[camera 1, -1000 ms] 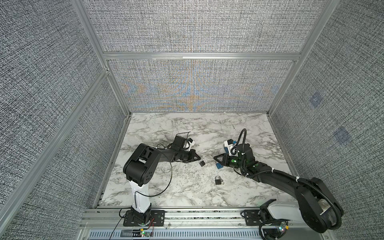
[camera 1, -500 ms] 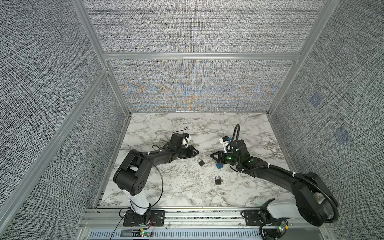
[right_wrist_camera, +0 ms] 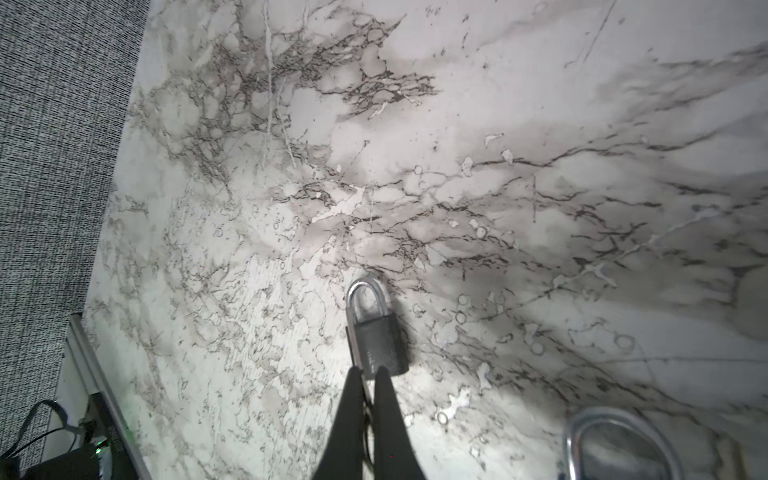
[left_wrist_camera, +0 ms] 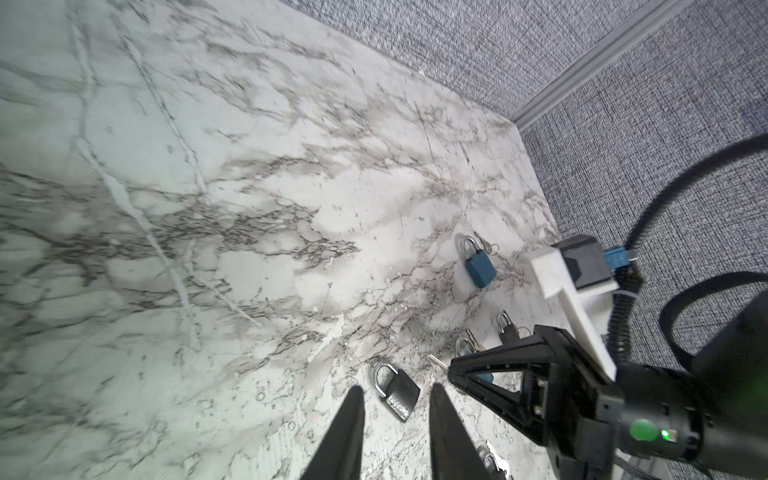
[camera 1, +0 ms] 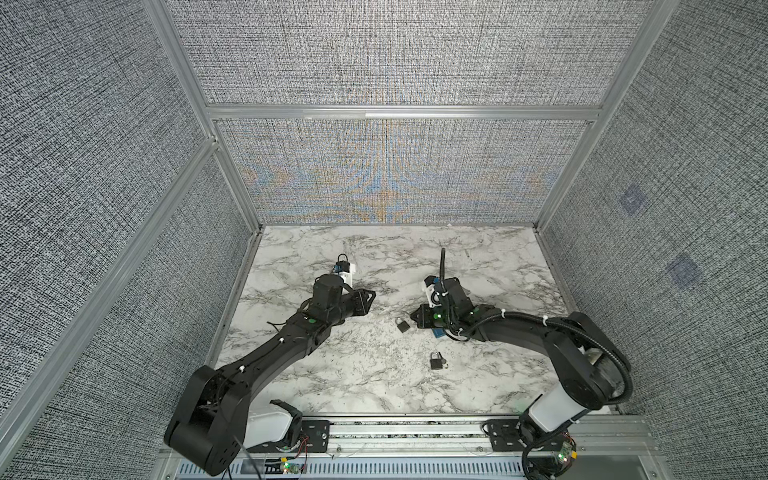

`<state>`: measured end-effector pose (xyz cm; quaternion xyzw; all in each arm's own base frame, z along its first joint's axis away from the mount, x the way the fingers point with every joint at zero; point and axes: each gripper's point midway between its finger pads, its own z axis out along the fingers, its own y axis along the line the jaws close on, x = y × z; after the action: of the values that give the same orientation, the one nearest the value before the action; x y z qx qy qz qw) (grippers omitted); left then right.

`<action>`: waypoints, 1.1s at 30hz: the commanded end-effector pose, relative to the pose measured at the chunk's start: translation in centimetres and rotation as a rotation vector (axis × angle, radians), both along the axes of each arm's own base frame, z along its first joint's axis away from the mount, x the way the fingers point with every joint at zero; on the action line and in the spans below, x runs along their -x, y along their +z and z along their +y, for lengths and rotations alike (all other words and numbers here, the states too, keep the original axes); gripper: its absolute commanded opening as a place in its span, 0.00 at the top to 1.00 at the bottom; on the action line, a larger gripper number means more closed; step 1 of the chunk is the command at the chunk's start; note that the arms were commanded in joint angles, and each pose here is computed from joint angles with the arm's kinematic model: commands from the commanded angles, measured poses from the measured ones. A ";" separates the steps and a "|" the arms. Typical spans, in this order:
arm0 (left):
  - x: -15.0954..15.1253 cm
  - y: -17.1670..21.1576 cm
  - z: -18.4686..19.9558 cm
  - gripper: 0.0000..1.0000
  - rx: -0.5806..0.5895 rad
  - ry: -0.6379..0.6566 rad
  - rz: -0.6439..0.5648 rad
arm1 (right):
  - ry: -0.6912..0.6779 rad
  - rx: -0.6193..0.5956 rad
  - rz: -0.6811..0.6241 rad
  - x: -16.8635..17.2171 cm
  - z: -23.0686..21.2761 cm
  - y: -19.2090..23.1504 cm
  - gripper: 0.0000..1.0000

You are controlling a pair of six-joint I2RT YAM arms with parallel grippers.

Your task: Lock with the key

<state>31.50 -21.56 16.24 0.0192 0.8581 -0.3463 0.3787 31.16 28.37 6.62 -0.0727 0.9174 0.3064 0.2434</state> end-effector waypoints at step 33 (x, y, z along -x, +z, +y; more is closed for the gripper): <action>-0.6 1.9 8.6 0.03 -0.232 0.374 -0.152 | -0.165 0.247 -0.193 -1.7 -6.2 5.3 0.01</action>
<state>31.35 -15.08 17.46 -0.0533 0.8527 -0.2277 0.4672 32.54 25.65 11.92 -0.0736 0.9108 0.2420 0.3263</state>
